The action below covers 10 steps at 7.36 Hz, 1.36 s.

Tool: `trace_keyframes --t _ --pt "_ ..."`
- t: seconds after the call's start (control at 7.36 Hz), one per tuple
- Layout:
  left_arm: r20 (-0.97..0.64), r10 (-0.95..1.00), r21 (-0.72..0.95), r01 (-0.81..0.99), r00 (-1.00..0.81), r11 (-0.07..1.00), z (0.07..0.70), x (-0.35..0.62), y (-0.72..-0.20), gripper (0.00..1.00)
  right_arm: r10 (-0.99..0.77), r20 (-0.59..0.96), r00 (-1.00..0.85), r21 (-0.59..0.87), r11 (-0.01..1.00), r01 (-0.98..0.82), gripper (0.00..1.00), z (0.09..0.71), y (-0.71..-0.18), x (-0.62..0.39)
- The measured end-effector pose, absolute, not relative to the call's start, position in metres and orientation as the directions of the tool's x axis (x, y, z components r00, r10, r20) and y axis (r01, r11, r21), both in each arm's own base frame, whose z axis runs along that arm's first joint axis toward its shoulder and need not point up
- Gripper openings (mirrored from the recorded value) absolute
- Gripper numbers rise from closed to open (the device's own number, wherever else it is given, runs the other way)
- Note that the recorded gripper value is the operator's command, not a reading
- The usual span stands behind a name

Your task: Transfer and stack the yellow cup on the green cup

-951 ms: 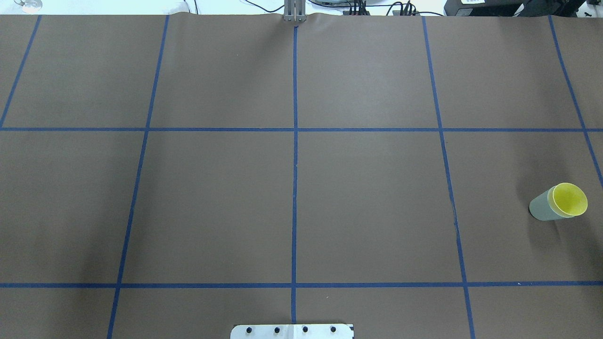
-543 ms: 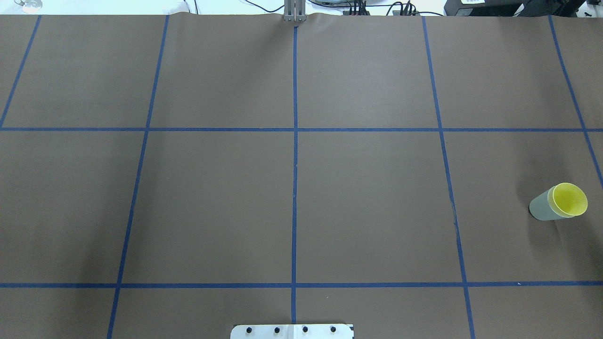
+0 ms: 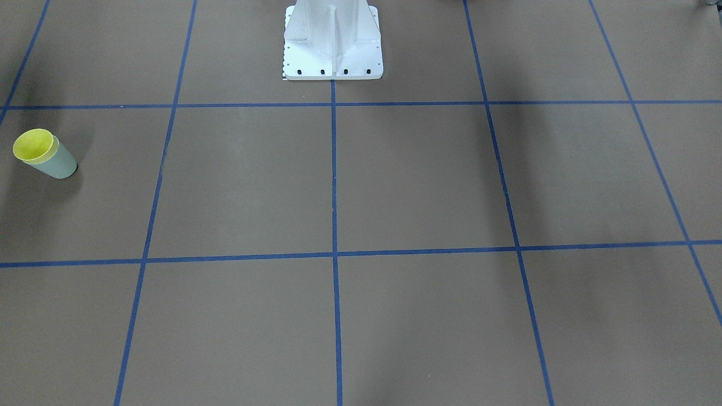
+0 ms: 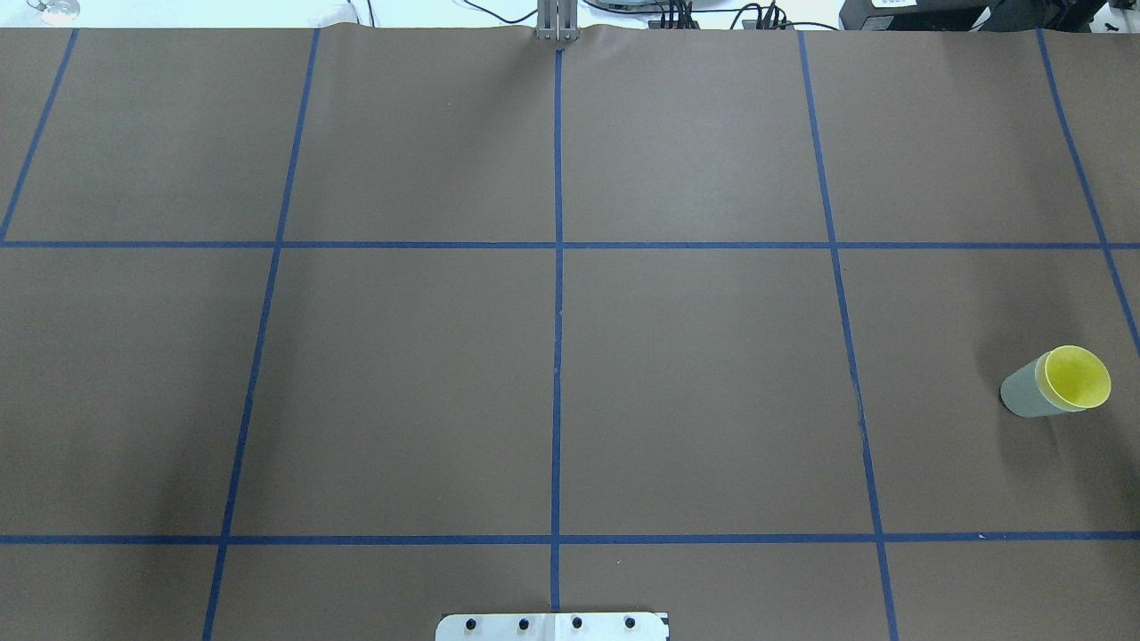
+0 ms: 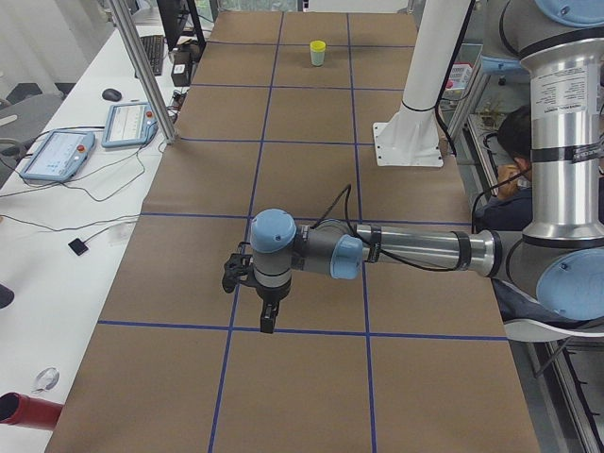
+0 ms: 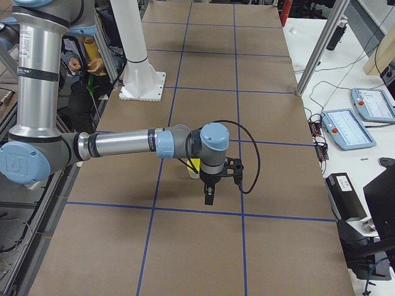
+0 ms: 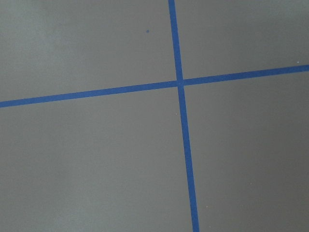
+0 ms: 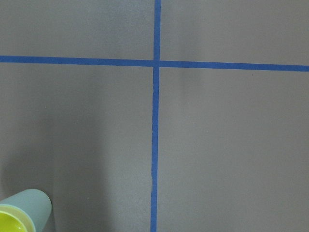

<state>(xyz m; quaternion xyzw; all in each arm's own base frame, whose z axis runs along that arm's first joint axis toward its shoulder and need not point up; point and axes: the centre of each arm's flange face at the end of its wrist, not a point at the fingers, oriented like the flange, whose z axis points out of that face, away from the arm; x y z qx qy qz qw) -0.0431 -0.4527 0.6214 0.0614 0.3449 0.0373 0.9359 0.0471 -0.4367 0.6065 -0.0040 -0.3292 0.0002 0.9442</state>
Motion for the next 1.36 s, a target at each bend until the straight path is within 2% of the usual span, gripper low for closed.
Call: trace_keyframes --t 1.36 --pt "-0.643 0.134 0.169 -0.031 0.754 0.985 0.6174 -0.0421 -0.4513 1.0 0.012 0.622 0.783 -0.022 1.0 0.002 1.0 0.6137 -0.4363 0.0471"
